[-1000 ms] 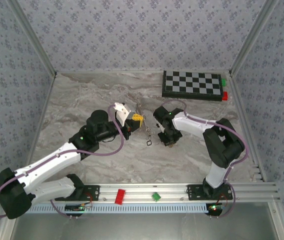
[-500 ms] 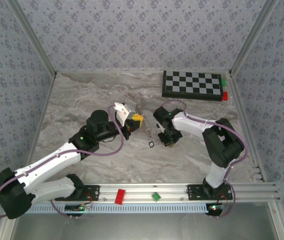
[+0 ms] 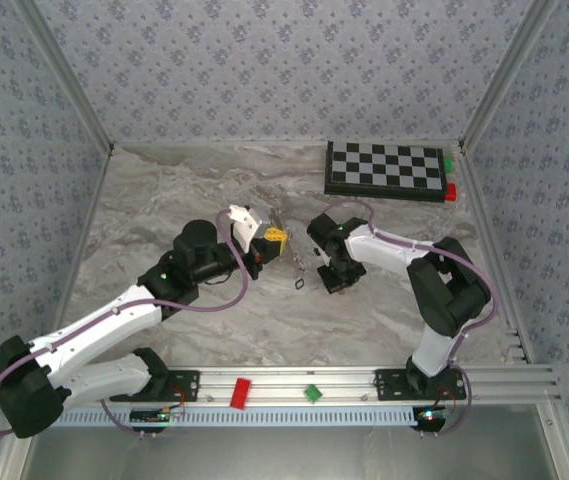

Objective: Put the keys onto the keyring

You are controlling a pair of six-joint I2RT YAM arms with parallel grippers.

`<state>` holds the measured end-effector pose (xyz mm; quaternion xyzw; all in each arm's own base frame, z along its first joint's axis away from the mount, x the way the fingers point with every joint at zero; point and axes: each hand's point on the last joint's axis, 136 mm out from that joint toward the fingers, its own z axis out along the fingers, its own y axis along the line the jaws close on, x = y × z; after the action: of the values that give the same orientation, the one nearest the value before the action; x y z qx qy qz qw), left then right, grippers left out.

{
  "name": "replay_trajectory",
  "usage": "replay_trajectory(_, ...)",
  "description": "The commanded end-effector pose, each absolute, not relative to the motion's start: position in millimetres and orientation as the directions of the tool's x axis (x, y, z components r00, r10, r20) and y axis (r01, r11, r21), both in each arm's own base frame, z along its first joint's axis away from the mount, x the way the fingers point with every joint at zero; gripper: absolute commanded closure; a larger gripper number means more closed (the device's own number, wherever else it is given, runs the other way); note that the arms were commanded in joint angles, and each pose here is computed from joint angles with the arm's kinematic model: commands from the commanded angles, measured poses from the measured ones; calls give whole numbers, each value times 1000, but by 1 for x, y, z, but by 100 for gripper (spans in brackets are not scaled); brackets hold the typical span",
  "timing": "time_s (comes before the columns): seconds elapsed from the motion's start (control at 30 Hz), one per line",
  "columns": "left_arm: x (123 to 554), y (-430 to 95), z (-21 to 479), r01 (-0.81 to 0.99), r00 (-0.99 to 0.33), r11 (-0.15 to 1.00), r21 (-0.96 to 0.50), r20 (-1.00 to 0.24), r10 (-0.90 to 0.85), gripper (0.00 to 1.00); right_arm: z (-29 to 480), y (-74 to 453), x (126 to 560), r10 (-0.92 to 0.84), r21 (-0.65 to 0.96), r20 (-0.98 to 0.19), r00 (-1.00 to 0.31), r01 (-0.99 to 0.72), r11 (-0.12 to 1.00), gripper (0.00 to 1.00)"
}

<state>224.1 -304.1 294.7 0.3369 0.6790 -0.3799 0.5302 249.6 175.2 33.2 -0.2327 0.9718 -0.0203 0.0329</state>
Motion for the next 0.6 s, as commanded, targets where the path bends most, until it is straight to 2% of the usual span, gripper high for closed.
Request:
replay_trajectory(0.0,226,-303,310,866,-179,476,-152,-984,11,100,64,172,253,-449,-91,-124,-885,-440,893,100)
replay_trajectory(0.4,225,-302,312,866,-176,476,-154,-984,3,100,133,161,264,-500,-209,-329,-801,-454,866,100)
replay_trajectory(0.5,225,-302,313,866,-176,477,-153,-984,3,100,145,165,266,-513,-217,-425,-746,-466,858,100)
replay_trajectory(0.57,225,-301,313,864,-174,479,-152,-985,2,100,161,169,268,-498,-196,-529,-687,-471,860,100)
